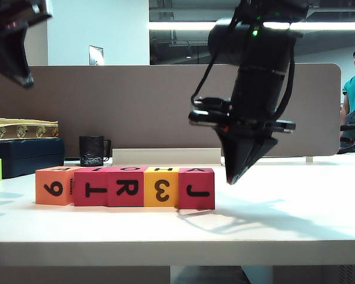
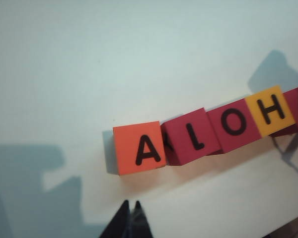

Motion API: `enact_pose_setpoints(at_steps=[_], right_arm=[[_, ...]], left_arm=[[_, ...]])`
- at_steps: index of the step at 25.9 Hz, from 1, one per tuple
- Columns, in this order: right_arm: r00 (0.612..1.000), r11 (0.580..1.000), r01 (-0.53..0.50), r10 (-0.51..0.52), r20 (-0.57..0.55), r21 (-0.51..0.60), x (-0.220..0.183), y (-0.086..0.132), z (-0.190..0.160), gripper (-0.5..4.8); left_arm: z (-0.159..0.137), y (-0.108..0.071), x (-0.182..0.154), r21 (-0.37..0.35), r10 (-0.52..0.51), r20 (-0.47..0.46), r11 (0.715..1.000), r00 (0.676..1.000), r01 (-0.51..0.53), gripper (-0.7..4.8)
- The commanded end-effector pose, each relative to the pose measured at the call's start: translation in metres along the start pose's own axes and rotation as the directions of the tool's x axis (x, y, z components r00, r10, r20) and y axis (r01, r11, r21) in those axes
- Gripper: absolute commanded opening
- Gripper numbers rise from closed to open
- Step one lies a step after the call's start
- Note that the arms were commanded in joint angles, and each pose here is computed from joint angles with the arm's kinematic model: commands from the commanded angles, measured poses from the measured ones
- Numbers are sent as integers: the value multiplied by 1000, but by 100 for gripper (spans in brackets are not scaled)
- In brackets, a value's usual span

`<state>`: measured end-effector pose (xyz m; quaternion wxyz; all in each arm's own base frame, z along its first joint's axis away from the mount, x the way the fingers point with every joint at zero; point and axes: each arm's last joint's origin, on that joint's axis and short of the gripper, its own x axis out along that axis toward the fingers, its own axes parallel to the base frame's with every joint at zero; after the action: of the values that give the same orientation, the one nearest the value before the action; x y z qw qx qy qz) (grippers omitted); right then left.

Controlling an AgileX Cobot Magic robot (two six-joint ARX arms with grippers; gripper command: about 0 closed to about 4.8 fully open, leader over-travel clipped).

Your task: Select the appropriate blocks from the scattered letter blocks on the table and arrange them in a row to spell out "ALOHA".

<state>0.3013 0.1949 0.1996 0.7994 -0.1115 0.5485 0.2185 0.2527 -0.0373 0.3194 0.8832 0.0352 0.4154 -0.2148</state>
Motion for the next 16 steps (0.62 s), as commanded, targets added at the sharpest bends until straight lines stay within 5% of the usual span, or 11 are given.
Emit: enact_pose_setpoints(at_steps=[1, 10, 16], right_arm=[[999, 1000, -19, 18, 31, 6, 10, 1, 5, -2], [988, 991, -122, 118, 97, 44, 18, 5, 13, -2], [994, 998, -15, 9, 111, 53, 16, 2, 14, -2]], left_arm=[[1, -5, -17, 24, 7, 67, 1000, 998, -8, -6], [1, -7, -23, 32, 8, 85, 999, 996, -11, -6], [1, -7, -23, 33, 9, 85, 999, 996, -12, -6]])
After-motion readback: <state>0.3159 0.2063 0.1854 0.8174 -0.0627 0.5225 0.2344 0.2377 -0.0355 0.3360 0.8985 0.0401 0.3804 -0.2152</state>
